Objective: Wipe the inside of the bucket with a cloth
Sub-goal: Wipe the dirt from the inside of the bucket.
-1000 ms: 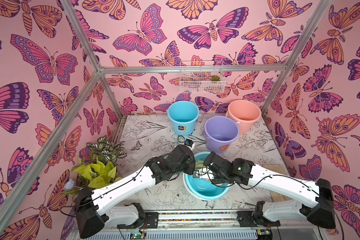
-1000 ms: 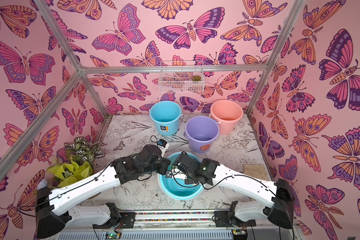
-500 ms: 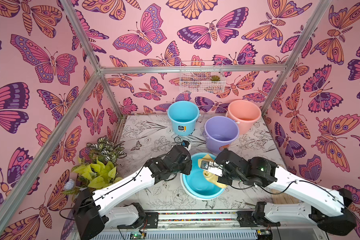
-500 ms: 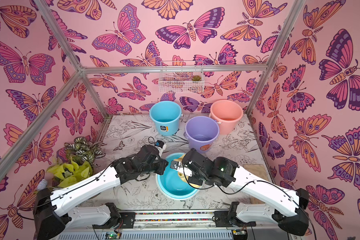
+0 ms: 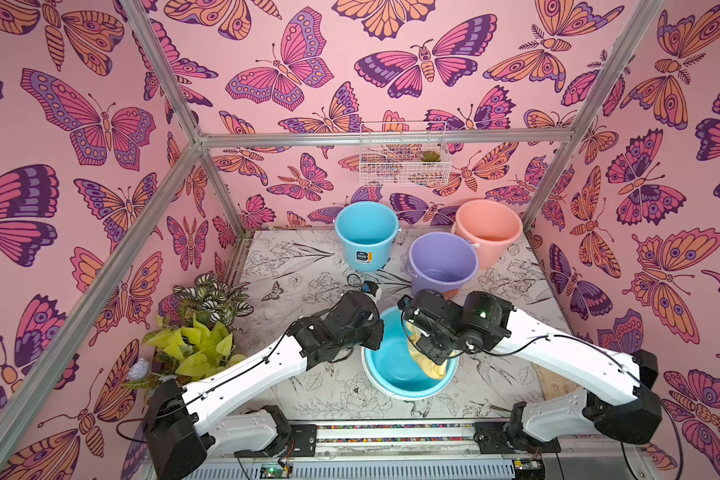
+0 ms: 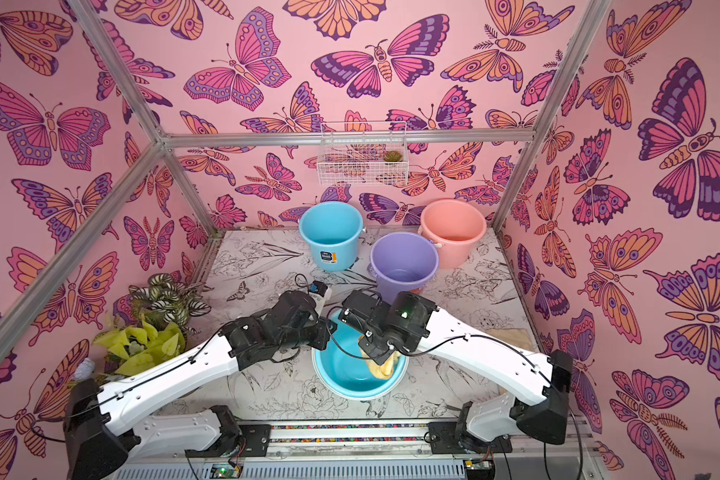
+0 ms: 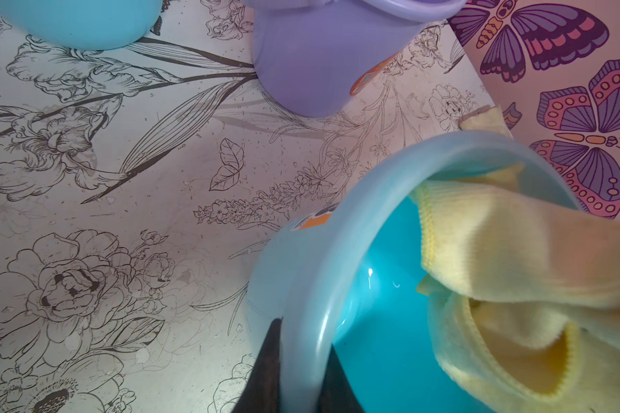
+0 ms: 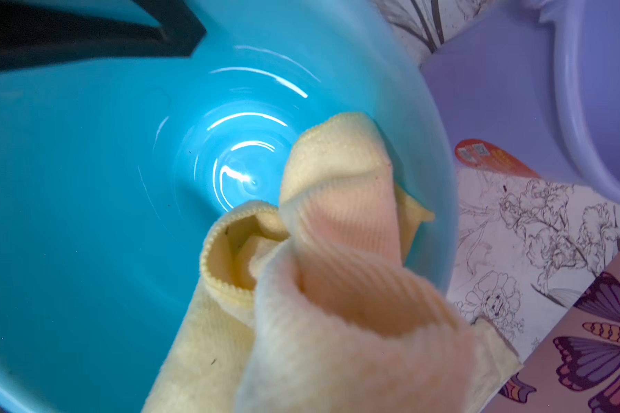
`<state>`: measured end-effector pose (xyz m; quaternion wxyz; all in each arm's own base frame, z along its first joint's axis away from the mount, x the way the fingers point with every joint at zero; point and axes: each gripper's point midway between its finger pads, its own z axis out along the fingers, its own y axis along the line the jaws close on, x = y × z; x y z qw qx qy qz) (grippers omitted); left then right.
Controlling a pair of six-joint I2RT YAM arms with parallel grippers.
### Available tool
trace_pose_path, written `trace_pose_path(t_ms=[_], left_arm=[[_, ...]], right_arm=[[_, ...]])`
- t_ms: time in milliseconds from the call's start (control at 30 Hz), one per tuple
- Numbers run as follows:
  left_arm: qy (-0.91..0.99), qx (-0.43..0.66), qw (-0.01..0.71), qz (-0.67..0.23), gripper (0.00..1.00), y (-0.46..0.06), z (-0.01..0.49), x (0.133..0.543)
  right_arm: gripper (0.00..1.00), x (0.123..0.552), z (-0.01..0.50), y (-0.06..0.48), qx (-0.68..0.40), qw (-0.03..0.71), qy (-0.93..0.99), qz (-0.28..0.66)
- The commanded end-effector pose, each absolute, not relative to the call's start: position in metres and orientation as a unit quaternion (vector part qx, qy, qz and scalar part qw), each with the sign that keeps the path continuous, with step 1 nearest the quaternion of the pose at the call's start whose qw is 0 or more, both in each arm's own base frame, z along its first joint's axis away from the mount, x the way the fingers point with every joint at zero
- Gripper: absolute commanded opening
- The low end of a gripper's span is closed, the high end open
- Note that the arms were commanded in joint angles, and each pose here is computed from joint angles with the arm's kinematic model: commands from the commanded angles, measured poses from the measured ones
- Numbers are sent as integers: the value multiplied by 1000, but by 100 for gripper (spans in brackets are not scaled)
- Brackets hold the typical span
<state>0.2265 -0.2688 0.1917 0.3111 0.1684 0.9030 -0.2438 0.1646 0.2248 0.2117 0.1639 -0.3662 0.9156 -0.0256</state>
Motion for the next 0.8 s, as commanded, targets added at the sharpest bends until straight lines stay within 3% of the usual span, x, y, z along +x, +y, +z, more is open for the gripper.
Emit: trace_pose_path(t_ms=[0, 767], left_arm=[[895, 162, 323, -264, 0, -271, 201, 228], [895, 161, 317, -269, 0, -274, 200, 227]], right_arm=[[0, 153, 200, 212, -331, 123, 935, -46], [0, 139, 79, 237, -311, 13, 949, -54]])
